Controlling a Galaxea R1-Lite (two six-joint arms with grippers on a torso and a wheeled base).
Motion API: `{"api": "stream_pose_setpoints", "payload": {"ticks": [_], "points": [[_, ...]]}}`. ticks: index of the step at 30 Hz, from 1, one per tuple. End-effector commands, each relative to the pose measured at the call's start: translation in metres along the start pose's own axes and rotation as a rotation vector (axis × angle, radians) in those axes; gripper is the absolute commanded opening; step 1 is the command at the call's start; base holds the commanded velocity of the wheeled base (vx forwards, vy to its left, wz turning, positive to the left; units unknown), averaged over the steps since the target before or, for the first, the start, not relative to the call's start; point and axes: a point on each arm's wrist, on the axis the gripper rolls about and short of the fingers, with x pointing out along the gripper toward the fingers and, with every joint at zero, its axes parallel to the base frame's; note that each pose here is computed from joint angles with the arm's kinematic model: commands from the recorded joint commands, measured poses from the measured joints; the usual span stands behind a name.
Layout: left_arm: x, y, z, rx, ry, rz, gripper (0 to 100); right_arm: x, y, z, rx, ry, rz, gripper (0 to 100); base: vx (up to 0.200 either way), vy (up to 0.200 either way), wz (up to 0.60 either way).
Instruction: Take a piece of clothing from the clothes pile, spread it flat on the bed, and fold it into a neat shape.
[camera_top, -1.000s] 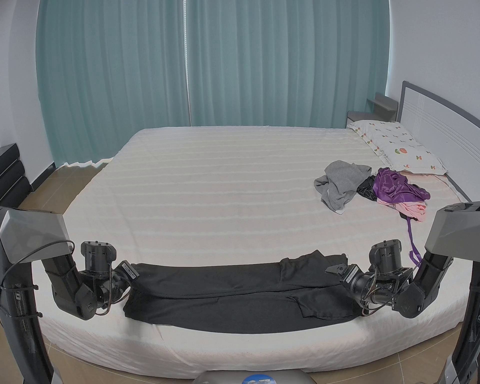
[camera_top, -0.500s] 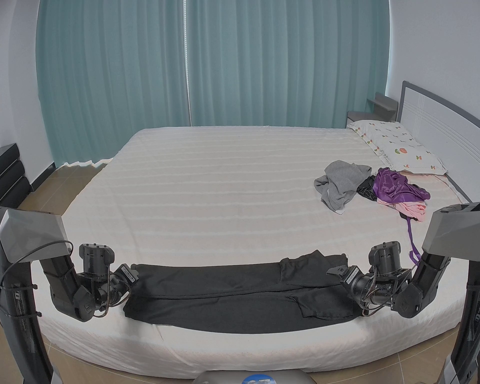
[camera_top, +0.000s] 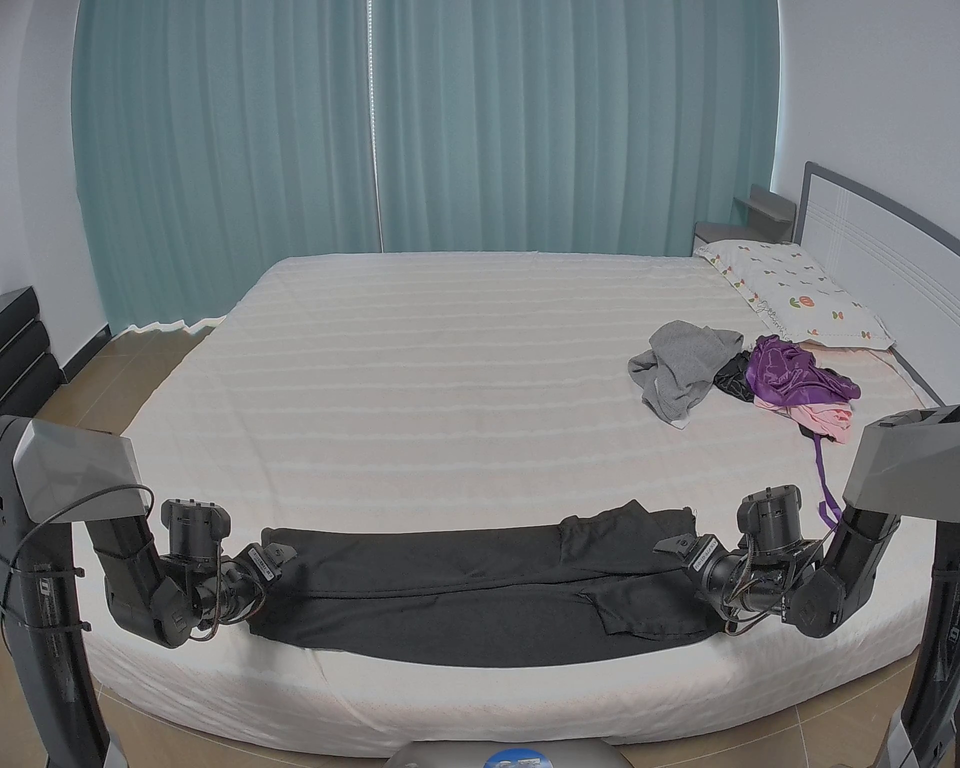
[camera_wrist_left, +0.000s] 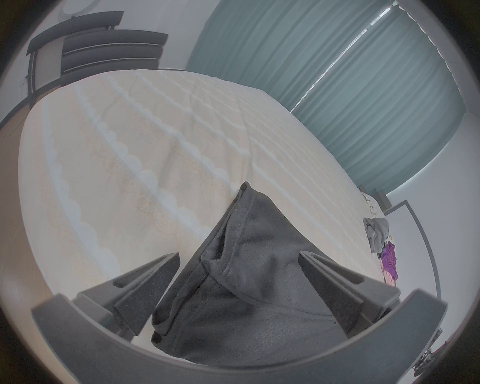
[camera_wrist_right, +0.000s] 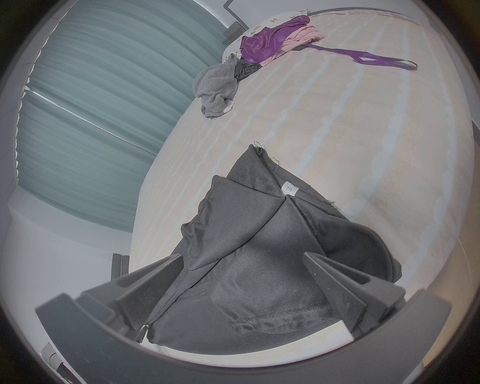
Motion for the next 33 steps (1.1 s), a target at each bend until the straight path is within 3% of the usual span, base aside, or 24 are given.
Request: {"api": "stream_pose_setpoints", "payload": {"ticks": [1, 3, 4, 11, 19, 25, 33], "points": [[0.007, 0.0, -0.001, 0.003, 0.004, 0.002, 100, 0.0, 0.0, -0.001, -0.001, 0.003, 0.0, 100, 0.0, 0.0, 0.0], [0.008, 0.0, -0.002, 0.006, 0.006, 0.002, 100, 0.0, 0.0, -0.001, -0.001, 0.003, 0.0, 100, 0.0, 0.0, 0.0], [0.008, 0.0, -0.002, 0.007, 0.007, 0.001, 0, 0.0, 0.0, -0.001, -0.001, 0.003, 0.0, 100, 0.0, 0.0, 0.0], [0.007, -0.001, 0.0, 0.001, -0.012, 0.008, 0, 0.0, 0.001, 0.0, -0.001, -0.003, 0.003, 100, 0.0, 0.0, 0.0], [0.002, -0.008, 0.008, -0.002, -0.098, -0.026, 0, 0.005, 0.008, 0.006, -0.002, -0.02, 0.02, 100, 0.0, 0.0, 0.0], [0.002, -0.01, 0.009, -0.003, -0.106, -0.033, 0, 0.015, 0.009, 0.026, 0.031, -0.036, -0.031, 100, 0.0, 0.0, 0.0], [0.001, -0.01, 0.01, -0.015, -0.108, -0.036, 0, 0.033, 0.003, 0.028, 0.031, -0.045, -0.063, 100, 0.0, 0.0, 0.0]]}}
